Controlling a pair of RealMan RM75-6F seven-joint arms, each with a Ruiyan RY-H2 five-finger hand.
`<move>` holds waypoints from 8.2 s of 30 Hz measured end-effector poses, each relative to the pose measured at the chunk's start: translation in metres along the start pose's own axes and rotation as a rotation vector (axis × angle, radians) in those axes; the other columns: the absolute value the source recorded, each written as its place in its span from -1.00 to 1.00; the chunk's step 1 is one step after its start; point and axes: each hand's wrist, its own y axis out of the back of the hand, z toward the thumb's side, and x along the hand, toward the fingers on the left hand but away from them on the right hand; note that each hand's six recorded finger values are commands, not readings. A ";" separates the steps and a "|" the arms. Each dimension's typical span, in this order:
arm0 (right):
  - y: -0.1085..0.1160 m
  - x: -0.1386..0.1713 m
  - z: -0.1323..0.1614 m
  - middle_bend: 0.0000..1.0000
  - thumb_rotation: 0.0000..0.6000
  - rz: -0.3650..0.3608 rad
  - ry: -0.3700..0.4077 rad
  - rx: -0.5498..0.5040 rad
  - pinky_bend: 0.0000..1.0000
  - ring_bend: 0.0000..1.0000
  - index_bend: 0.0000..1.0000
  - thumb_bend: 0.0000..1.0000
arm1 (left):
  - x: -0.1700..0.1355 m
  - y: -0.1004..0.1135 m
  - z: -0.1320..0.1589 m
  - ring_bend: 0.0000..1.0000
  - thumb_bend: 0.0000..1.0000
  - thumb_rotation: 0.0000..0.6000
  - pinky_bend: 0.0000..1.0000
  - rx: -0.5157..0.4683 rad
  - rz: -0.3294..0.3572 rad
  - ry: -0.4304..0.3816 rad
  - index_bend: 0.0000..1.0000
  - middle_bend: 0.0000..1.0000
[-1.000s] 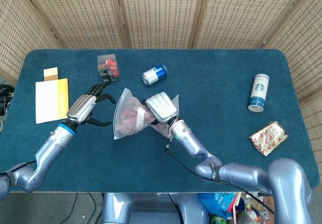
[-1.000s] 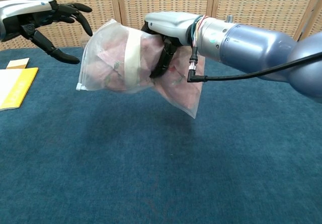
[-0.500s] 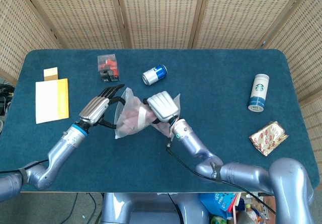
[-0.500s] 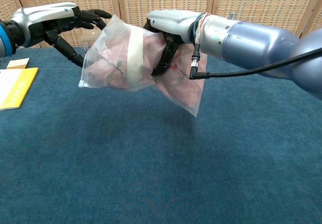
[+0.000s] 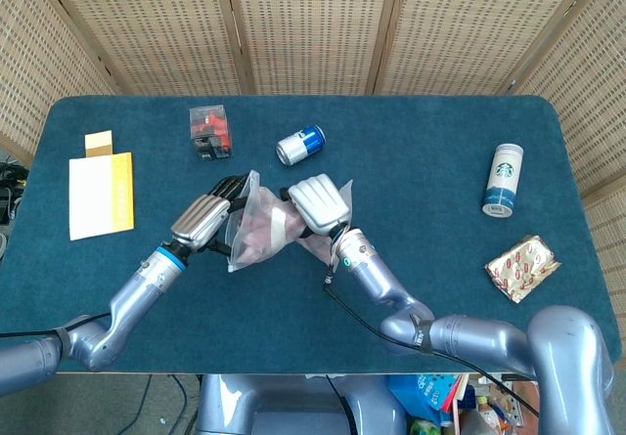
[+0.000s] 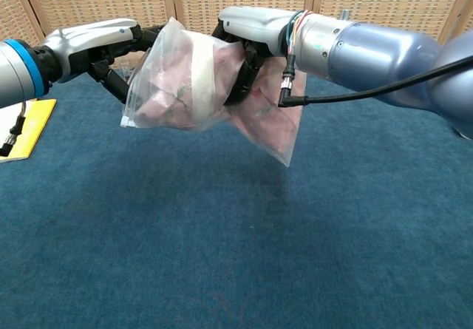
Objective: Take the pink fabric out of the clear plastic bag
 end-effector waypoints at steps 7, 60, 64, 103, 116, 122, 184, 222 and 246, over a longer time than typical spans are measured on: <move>0.001 0.002 -0.001 0.36 1.00 0.004 -0.006 -0.004 0.58 0.28 0.13 0.45 | 0.007 -0.005 0.009 -1.00 -0.77 1.00 -1.00 0.005 0.005 -0.011 -0.20 -1.00; 0.008 0.105 -0.114 -1.00 1.00 0.009 -0.123 0.174 -0.91 -1.00 -1.00 -0.73 | 0.038 0.007 0.003 -1.00 -0.04 1.00 -1.00 -0.129 0.079 0.066 0.54 -1.00; -0.004 0.138 -0.141 -1.00 1.00 0.044 -0.123 0.248 -0.91 -1.00 -1.00 -0.73 | 0.041 0.013 0.014 -1.00 -0.04 1.00 -1.00 -0.137 0.093 0.044 0.54 -1.00; -0.075 0.156 -0.056 0.36 1.00 -0.158 0.733 1.172 0.65 0.25 -0.53 -0.73 | 0.064 0.018 0.070 -1.00 -0.04 1.00 -1.00 -0.304 0.032 0.063 0.54 -1.00; -0.097 0.131 -0.033 0.37 1.00 -0.084 0.674 1.280 0.65 0.25 -0.51 -0.73 | 0.057 0.014 0.080 -1.00 -0.04 1.00 -1.00 -0.405 -0.016 0.075 0.54 -1.00; -0.101 0.126 -0.032 0.37 1.00 -0.078 0.638 1.276 0.65 0.25 -0.44 -0.73 | 0.056 0.017 0.081 -1.00 -0.04 1.00 -1.00 -0.426 -0.019 0.077 0.54 -1.00; -0.082 0.141 -0.095 0.56 1.00 0.013 0.487 1.293 0.80 0.40 0.49 1.00 | 0.027 0.070 -0.009 -1.00 0.02 1.00 -1.00 -0.377 0.100 0.217 0.56 -1.00; -0.047 0.171 -0.174 -0.40 1.00 0.055 0.181 1.238 -0.20 -0.35 -0.72 -0.93 | -0.115 0.160 -0.182 -1.00 -0.60 1.00 -1.00 -0.093 0.288 0.506 -1.00 -1.00; 0.022 0.258 -0.187 -1.00 1.00 -0.147 -0.142 0.652 -1.00 -1.00 -1.00 -1.00 | -0.199 0.172 -0.150 -1.00 -0.78 1.00 -1.00 0.065 0.414 0.452 -1.00 -1.00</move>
